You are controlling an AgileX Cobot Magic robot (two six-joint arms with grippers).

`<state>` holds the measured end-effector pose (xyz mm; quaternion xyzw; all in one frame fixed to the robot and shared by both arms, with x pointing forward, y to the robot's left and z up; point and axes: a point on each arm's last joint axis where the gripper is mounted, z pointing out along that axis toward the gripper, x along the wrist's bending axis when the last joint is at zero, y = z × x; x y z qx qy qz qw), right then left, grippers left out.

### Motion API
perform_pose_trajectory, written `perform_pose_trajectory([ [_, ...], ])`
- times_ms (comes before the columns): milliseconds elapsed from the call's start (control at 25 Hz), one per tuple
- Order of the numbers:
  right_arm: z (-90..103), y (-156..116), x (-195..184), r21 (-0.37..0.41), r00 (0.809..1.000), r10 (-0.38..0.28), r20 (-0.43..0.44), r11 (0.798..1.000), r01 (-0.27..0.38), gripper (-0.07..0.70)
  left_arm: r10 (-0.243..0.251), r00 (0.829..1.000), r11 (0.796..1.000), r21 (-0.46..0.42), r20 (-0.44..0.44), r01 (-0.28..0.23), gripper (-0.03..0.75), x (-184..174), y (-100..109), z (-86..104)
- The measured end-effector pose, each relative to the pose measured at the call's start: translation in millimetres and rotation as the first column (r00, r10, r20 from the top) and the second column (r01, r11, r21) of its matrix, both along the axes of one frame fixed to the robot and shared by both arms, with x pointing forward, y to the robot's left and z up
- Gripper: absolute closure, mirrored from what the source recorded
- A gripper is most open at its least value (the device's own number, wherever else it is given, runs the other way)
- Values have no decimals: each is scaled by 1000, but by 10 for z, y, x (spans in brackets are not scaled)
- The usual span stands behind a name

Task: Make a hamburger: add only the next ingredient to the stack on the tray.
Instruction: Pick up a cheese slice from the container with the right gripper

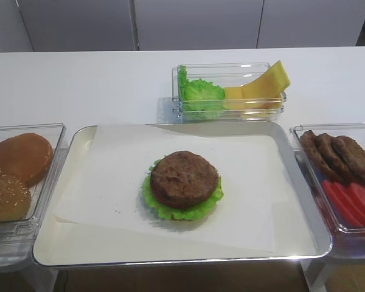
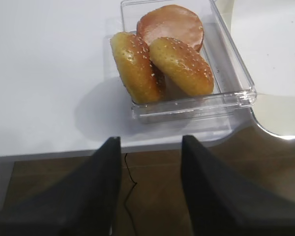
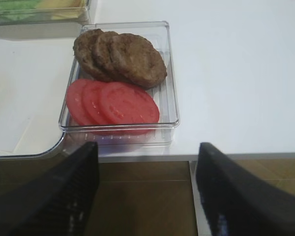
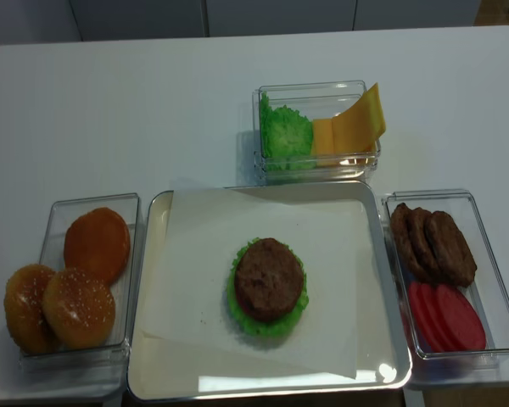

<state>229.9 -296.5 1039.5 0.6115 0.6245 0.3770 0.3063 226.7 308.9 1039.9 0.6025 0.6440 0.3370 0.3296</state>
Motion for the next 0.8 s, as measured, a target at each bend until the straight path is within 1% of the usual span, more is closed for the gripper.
perform_pose_trajectory([
  [800,0,0,0,-7,1000,4,1,1000,-4,148,0,1000,1000,0,0,0,413,0,0,0],
])
